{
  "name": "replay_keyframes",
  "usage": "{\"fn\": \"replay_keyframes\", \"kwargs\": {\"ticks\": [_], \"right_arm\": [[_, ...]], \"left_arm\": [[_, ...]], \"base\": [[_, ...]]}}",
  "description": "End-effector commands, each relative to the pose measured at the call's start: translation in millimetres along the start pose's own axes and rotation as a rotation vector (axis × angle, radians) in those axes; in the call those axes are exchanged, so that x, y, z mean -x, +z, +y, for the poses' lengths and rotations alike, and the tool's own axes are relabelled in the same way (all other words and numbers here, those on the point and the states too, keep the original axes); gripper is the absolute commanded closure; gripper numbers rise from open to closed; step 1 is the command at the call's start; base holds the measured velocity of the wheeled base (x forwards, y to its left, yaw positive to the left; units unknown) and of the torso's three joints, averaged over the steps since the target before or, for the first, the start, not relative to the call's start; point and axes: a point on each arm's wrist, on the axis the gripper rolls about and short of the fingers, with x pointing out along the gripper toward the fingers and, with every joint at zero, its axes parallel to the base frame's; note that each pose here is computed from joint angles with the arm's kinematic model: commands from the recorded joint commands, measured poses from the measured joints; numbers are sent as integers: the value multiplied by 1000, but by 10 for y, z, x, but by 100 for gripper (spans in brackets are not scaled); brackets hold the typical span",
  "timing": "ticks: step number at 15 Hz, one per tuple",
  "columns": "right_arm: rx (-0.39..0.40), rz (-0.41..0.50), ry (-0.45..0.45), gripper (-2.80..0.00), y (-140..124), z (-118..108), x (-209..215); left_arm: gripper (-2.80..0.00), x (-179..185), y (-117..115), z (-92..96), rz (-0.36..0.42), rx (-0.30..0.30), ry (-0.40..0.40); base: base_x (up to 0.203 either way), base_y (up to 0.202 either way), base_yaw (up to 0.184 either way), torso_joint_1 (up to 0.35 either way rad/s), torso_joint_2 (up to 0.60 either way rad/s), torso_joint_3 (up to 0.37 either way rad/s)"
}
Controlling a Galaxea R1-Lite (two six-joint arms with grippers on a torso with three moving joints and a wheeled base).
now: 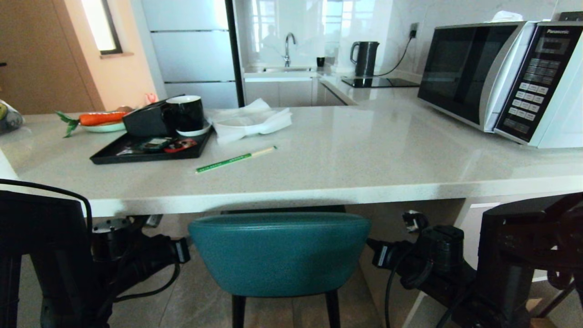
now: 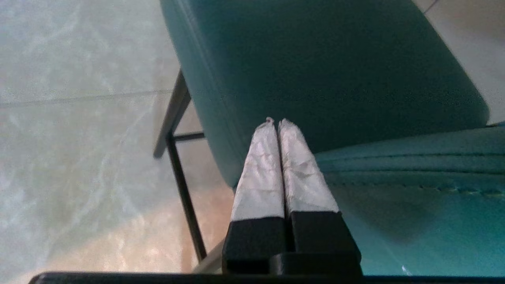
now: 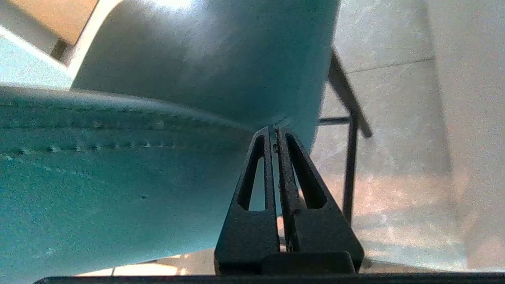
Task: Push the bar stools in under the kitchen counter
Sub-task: Pull the blue chair out from under the dining table
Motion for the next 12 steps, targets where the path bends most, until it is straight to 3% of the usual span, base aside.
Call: {"fn": "replay_keyframes", "kwargs": {"ticks": [1, 4, 6, 12], "right_arm": [[1, 9, 9, 0, -17, 33, 58], [20, 94, 28, 0, -168, 153, 275], [20, 95, 28, 0, -163, 164, 311], [-6, 75, -26, 0, -195, 158, 256]], "left_arm": [[0, 69, -41, -33, 23, 12, -2], [0, 403, -175, -173, 111, 53, 3], [0, 510, -102, -262, 89, 37, -9], [0, 405, -274, -265, 150, 36, 39]], "base": [[0, 0, 0, 0, 0, 0], [0, 0, 0, 0, 0, 0], [0, 0, 0, 0, 0, 0], [0, 0, 0, 0, 0, 0]]}}
